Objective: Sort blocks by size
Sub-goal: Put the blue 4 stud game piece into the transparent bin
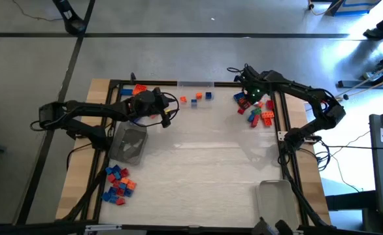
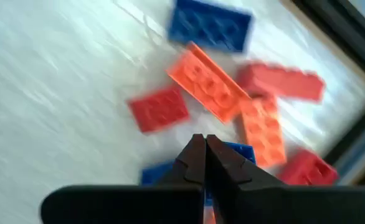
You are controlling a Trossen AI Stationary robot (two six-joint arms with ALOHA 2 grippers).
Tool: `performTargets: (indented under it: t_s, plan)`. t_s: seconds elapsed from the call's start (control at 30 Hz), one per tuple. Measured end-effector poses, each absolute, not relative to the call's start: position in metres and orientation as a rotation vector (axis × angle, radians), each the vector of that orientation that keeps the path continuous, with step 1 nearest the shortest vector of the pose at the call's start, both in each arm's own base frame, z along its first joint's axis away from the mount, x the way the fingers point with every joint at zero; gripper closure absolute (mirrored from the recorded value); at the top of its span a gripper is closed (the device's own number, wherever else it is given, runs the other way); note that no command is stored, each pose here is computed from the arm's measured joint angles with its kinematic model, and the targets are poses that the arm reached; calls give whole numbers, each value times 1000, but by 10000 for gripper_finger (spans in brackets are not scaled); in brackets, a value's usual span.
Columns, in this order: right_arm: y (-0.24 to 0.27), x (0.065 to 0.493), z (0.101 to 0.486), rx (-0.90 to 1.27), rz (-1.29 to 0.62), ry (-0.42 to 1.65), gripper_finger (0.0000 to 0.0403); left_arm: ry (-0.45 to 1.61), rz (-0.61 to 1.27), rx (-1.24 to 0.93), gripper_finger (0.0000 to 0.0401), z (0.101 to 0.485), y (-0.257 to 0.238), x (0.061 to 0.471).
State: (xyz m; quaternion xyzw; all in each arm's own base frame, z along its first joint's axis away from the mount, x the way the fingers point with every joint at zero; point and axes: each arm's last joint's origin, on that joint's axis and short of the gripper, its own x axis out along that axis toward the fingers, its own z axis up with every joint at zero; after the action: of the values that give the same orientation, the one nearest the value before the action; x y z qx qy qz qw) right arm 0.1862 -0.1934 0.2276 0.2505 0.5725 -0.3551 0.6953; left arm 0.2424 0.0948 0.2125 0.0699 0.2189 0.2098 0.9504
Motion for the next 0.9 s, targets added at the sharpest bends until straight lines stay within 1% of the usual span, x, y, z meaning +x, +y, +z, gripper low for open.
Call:
performTargets:
  t_s: [0.17, 0.37, 0.67, 0.9]
  plan:
    - [-194, 200, 230, 529, -726, 1168, 400, 445, 426, 142, 191, 212, 95, 242]
    - [-201, 222, 237, 471, -648, 946, 399, 445, 426, 143, 191, 212, 95, 242]
    - [-213, 273, 227, 363, -500, 649, 398, 445, 426, 143, 191, 213, 95, 242]
    - [-216, 303, 222, 274, -463, 465, 398, 445, 427, 140, 191, 212, 95, 242]
